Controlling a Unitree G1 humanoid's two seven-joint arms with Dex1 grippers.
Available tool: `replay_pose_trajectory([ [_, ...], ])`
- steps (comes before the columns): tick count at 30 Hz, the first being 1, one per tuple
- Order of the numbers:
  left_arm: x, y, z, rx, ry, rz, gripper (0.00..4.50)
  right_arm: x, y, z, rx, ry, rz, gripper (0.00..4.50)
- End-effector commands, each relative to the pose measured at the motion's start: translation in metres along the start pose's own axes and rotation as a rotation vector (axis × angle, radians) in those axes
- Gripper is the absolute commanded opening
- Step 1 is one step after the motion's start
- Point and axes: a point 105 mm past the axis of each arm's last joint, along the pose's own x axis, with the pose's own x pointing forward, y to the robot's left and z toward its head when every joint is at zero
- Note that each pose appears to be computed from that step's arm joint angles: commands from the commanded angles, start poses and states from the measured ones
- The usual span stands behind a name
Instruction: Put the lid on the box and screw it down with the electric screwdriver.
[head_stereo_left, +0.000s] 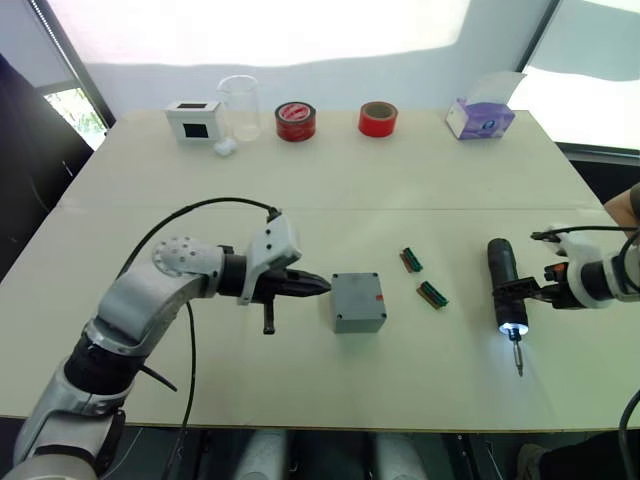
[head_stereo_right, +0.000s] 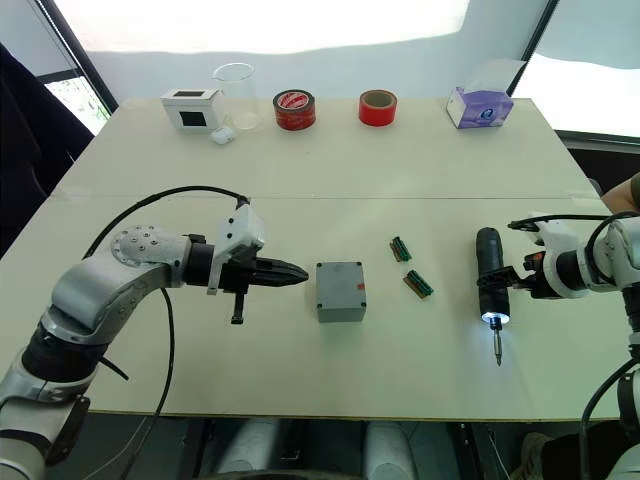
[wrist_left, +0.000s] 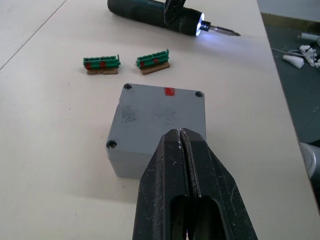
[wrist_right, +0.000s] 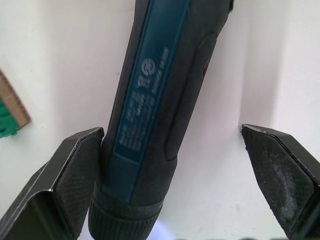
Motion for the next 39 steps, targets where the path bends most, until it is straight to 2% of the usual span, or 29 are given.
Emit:
replay_pose_trajectory([
  [1,-0.006,0.004,0.009,0.030,-0.019,0.025,0.00,-0.011,-0.006,0.009,-0.016,-0.037,-0.036,4.49],
  [17,-0.007,0.008,0.001,0.019,-0.008,0.050,0.00,-0.019,-0.007,0.018,-0.055,-0.079,-0.037,4.49],
  [19,-0.010,0.008,-0.004,0.004,0.005,0.054,0.00,-0.028,-0.005,0.029,-0.143,-0.132,-0.044,4.49],
  [22,-0.025,0.006,-0.015,-0.076,0.015,0.061,0.00,-0.058,0.025,0.056,-0.265,-0.291,0.096,4.49],
  [24,-0.036,0.006,-0.019,-0.128,0.016,0.081,0.00,-0.072,0.035,0.060,-0.343,-0.352,0.116,4.49],
  [27,-0.049,0.001,-0.027,-0.204,0.027,0.096,0.00,-0.076,0.036,0.050,-0.444,-0.356,0.083,4.49],
  [30,-0.058,-0.010,-0.038,-0.244,0.070,0.097,0.00,-0.075,0.046,0.037,-0.517,-0.375,0.127,4.49],
  [32,-0.067,-0.025,-0.052,-0.320,0.105,0.091,0.00,-0.073,0.075,0.009,-0.588,-0.381,0.300,4.49],
  [34,-0.070,-0.036,-0.059,-0.380,0.113,0.098,0.00,-0.072,0.103,-0.027,-0.642,-0.316,0.467,4.49],
  [37,-0.067,-0.052,-0.063,-0.446,0.102,0.081,0.00,-0.071,0.126,-0.069,-0.664,-0.211,0.602,4.49],
  [39,-0.063,-0.066,-0.066,-0.483,0.098,0.049,0.00,-0.071,0.133,-0.086,-0.657,-0.171,0.643,4.49],
])
